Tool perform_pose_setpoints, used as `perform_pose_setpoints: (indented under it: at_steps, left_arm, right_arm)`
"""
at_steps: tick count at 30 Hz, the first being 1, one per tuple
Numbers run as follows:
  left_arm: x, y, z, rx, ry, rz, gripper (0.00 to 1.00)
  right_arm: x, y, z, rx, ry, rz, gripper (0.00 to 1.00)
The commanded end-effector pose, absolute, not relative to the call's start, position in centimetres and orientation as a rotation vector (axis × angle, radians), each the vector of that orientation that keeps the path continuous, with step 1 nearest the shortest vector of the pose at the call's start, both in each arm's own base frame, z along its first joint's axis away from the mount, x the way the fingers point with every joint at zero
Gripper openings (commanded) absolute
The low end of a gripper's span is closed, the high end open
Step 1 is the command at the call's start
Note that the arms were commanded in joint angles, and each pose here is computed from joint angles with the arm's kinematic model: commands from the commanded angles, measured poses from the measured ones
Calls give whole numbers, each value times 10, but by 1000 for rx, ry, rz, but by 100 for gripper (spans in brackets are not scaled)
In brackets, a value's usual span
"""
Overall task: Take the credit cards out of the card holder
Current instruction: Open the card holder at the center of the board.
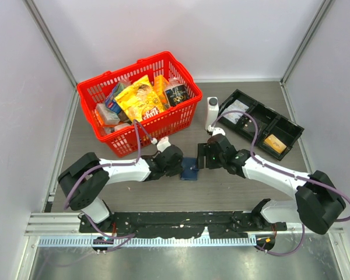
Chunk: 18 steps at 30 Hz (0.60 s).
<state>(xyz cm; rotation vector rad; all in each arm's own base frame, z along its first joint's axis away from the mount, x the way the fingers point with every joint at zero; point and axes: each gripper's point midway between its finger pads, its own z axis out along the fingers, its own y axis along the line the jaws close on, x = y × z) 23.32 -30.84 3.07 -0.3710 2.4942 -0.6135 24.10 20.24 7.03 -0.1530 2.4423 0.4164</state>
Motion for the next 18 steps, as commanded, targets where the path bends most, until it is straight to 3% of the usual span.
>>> perform_pose_setpoints:
  at_steps: [1, 8, 12, 15, 18]
  left_arm:
    - [236, -288, 29, -348, 2493, -487, 0]
    - [236, -289, 32, -334, 2490, -476, 0]
    - [236, -289, 32, -334, 2491, -469, 0]
    - [236, -288, 32, -334, 2492, -464, 0]
    - [236, -286, 31, -323, 2494, -450, 0]
  right_arm:
    - [250, 233, 80, -186, 2411, 541, 75]
    - [242, 256, 64, -262, 2463, 545, 77]
    - [244, 241, 51, -237, 2503, 411, 77]
    - [247, 220, 44, -198, 2509, 272, 71]
    - [246, 209, 42, -163, 2508, 253, 57]
